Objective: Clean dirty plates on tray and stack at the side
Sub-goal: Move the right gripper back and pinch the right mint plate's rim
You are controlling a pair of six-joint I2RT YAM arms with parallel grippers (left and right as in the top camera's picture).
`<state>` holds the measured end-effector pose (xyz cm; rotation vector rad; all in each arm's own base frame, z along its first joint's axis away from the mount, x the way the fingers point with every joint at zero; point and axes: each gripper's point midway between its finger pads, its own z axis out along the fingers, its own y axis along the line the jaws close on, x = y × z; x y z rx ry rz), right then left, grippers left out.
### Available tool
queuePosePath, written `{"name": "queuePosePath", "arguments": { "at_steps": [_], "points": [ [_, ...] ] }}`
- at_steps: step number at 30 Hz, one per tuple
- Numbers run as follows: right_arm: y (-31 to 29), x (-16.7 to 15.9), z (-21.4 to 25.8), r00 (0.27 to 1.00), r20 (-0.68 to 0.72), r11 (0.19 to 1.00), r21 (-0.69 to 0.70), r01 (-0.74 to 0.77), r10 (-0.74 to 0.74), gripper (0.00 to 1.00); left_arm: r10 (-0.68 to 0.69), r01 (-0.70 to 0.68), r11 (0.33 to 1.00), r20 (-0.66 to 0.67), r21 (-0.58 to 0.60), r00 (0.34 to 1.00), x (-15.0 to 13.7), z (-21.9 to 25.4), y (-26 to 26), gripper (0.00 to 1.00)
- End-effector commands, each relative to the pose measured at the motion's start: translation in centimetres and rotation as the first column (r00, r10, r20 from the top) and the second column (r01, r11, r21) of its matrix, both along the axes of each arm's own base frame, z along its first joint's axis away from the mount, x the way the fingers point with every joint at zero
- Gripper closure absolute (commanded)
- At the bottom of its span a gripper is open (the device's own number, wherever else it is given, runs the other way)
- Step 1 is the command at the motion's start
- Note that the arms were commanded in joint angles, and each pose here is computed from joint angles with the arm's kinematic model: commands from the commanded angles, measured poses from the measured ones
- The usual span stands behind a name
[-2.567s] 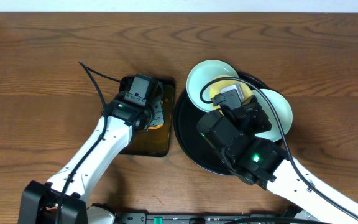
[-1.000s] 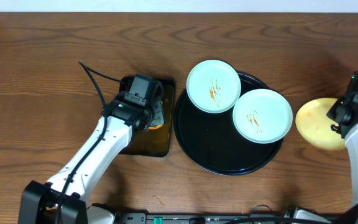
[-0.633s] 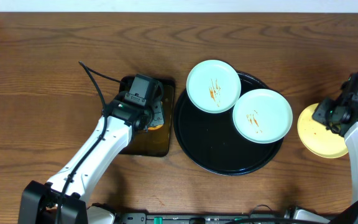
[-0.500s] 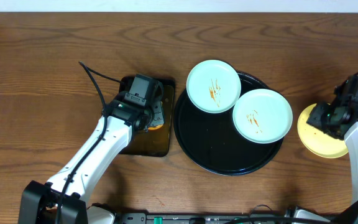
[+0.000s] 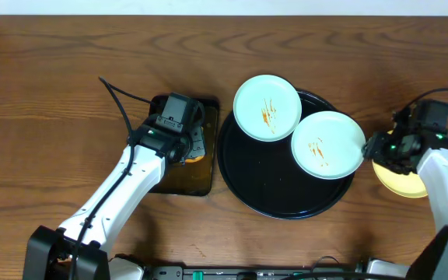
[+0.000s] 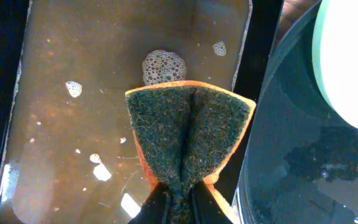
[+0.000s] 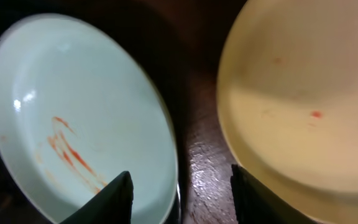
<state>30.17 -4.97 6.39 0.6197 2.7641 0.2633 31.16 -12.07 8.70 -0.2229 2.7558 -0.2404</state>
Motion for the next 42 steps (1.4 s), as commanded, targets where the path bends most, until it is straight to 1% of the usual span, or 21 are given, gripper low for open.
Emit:
{"name": "queuePosePath", "arguments": {
  "at_steps": [1,7,10,14,18,21,22,24,27,32,35,38,40,42],
  "points": [
    [1.2,0.2,-1.8,0.999,-0.022,0.998,0.032,-0.045,0.046,0.59,-0.007,0.007,1.0,0.019,0.012,1.0,0.0,0.5,0.4,0.91],
    [2.1,1.0,-2.8,0.997,-0.022,0.996,0.033,-0.079,0.08,0.85,-0.007,0.007,1.0,0.019,0.012,1.0,0.0,0.5,0.4,0.91],
    [3.6,0.9,-2.8,0.992,-0.025,0.991,0.05,-0.124,0.125,0.94,-0.007,0.007,1.0,0.019,0.012,1.0,0.0,0.5,0.4,0.91],
    [5.5,0.1,-3.0,0.981,-0.058,0.982,0.06,-0.181,0.184,0.99,-0.008,0.007,1.0,0.019,0.012,1.0,0.0,0.5,0.3,0.91],
    [7.6,-1.9,-3.3,0.96,-0.136,0.969,0.083,-0.234,0.244,0.99,-0.014,0.014,1.0,0.023,0.003,1.0,0.1,0.5,0.1,0.92],
    [8.6,-2.9,-3.5,0.947,-0.174,0.962,0.087,-0.258,0.269,0.99,-0.038,0.039,0.998,0.031,-0.048,0.999,0.3,0.8,-1.0,0.92],
    [8.7,-3.1,-3.6,0.946,-0.184,0.964,0.079,-0.256,0.266,0.98,-0.048,0.051,0.996,0.04,-0.072,0.998,0.4,1.0,-1.5,0.92],
    [8.9,-2.8,-3.6,0.947,-0.176,0.963,0.066,-0.261,0.269,0.91,-0.071,0.077,0.992,0.062,-0.097,0.996,0.8,1.3,-2.3,0.92],
    [9.2,-1.9,-3.5,0.944,-0.135,0.954,0.051,-0.296,0.301,0.85,-0.102,0.11,0.989,0.088,-0.098,0.991,1.0,1.6,-3.1,0.92],
    [8.9,0.4,-2.1,0.944,-0.058,0.946,0.019,-0.324,0.325,0.78,-0.108,0.116,0.989,0.078,-0.095,0.991,0.7,1.5,-3.2,0.92],
    [8.0,2.6,-0.3,0.926,-0.007,0.924,-0.073,-0.376,0.377,0.59,-0.109,0.115,0.989,0.067,-0.092,0.992,0.4,1.4,-3.1,0.91],
    [7.0,4.4,1.4,0.906,0.021,0.895,-0.168,-0.413,0.422,0.48,-0.109,0.114,0.989,0.063,-0.091,0.992,0.4,1.3,-3.1,0.92],
    [6.5,5.1,2.0,0.894,0.03,0.876,-0.216,-0.432,0.448,0.43,-0.109,0.114,0.989,0.064,-0.09,0.992,0.4,1.3,-3.1,0.92],
    [6.1,5.7,2.3,0.889,0.037,0.866,-0.249,-0.434,0.456,0.43,-0.108,0.114,0.989,0.063,-0.091,0.992,0.4,1.3,-3.1,0.92]
  ]
}}
